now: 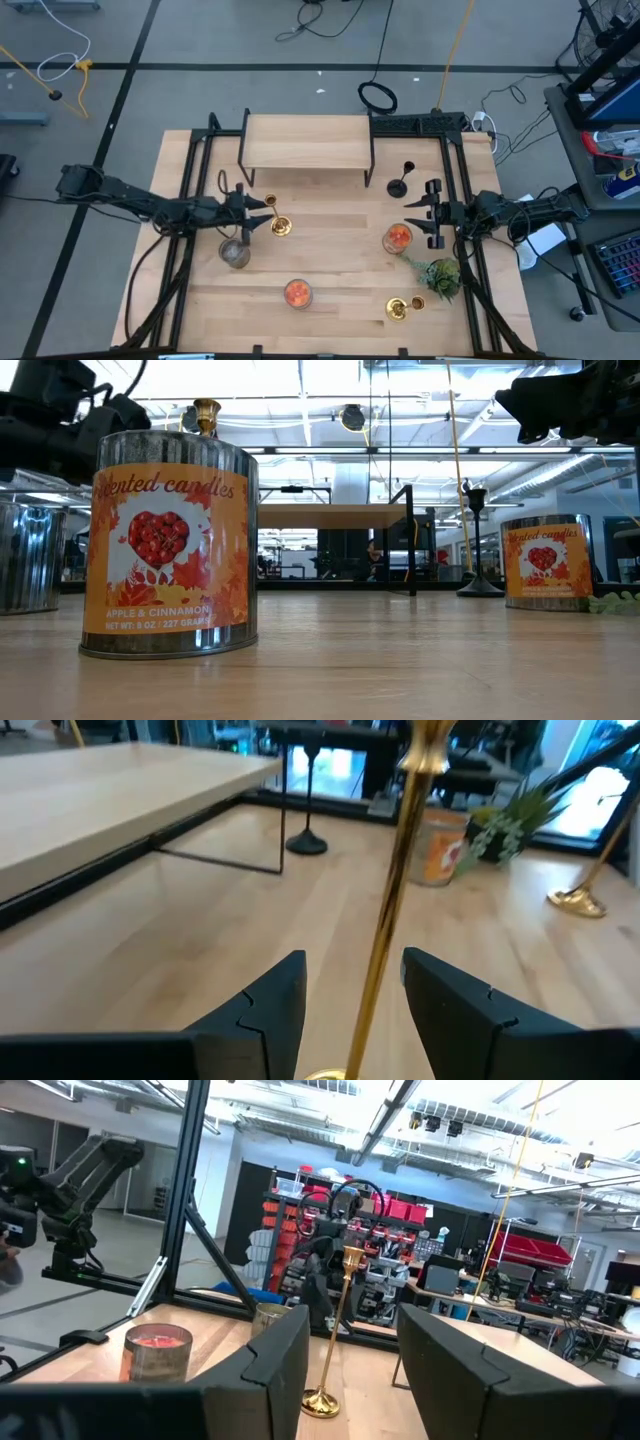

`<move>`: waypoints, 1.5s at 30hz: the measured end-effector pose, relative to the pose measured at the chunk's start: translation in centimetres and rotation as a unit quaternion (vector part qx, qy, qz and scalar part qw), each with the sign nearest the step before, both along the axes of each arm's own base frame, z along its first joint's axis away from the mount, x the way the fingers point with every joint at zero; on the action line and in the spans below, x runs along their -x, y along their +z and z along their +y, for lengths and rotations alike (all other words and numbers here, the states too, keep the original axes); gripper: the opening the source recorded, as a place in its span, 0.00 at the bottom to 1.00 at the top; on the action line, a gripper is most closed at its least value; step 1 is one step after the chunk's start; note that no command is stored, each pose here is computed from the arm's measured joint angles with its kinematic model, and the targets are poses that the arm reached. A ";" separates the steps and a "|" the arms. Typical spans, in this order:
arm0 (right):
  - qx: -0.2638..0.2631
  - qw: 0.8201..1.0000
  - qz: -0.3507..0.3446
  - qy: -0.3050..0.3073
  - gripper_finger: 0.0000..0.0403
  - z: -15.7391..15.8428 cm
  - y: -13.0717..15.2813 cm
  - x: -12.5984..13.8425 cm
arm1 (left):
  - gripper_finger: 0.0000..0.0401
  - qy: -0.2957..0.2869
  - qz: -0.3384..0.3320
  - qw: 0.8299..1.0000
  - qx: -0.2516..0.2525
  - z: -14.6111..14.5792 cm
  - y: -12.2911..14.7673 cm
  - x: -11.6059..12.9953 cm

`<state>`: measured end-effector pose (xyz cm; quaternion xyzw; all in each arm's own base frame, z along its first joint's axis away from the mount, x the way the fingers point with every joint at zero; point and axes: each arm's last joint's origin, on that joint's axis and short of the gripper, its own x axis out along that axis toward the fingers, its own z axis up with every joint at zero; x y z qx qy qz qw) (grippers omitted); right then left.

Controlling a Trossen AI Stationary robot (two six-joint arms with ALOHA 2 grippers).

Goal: Pick & Place candle stick holders
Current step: Put the top light brown candleholder on the shelf

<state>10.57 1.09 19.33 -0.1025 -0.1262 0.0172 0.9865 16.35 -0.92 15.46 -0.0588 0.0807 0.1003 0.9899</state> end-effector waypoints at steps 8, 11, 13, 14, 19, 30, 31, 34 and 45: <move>-0.001 1.000 0.000 0.000 0.38 0.0 0.0 0.0 | 0.43 0.003 0.038 0.999 -0.030 0.1 0.2 -2.3; -0.004 1.000 0.003 0.001 0.38 0.0 0.0 0.0 | 0.41 -0.003 0.056 0.997 -0.047 0.0 -0.2 -2.6; -0.004 1.000 0.006 0.001 0.38 0.0 -0.1 0.0 | 0.37 -0.006 0.069 0.996 -0.059 -0.1 -0.6 -2.7; -0.004 1.000 0.006 0.001 0.38 0.0 -0.1 0.0 | 0.33 -0.007 0.072 0.995 -0.063 -0.1 -0.7 -2.7; -0.004 1.000 0.010 0.002 0.38 0.0 -0.2 -0.1 | 0.09 -0.001 0.053 0.997 -0.063 0.0 -0.4 -2.9; -0.003 1.000 0.021 0.002 0.38 0.0 -0.4 -0.3 | 0.04 0.008 -0.032 0.998 -0.052 -0.2 3.2 -4.8; -0.003 1.000 0.021 0.002 0.38 0.0 -0.4 -0.3 | 0.04 0.012 -0.043 0.997 -0.055 -0.1 4.0 -5.2; -0.003 1.000 0.021 0.002 0.38 0.0 -0.4 -0.3 | 0.04 0.030 -0.063 0.996 -0.061 0.6 6.5 -6.5; -0.037 0.999 0.027 0.010 0.38 0.0 -0.5 -0.3 | 0.04 0.100 -0.018 0.993 -0.058 4.5 16.0 -6.7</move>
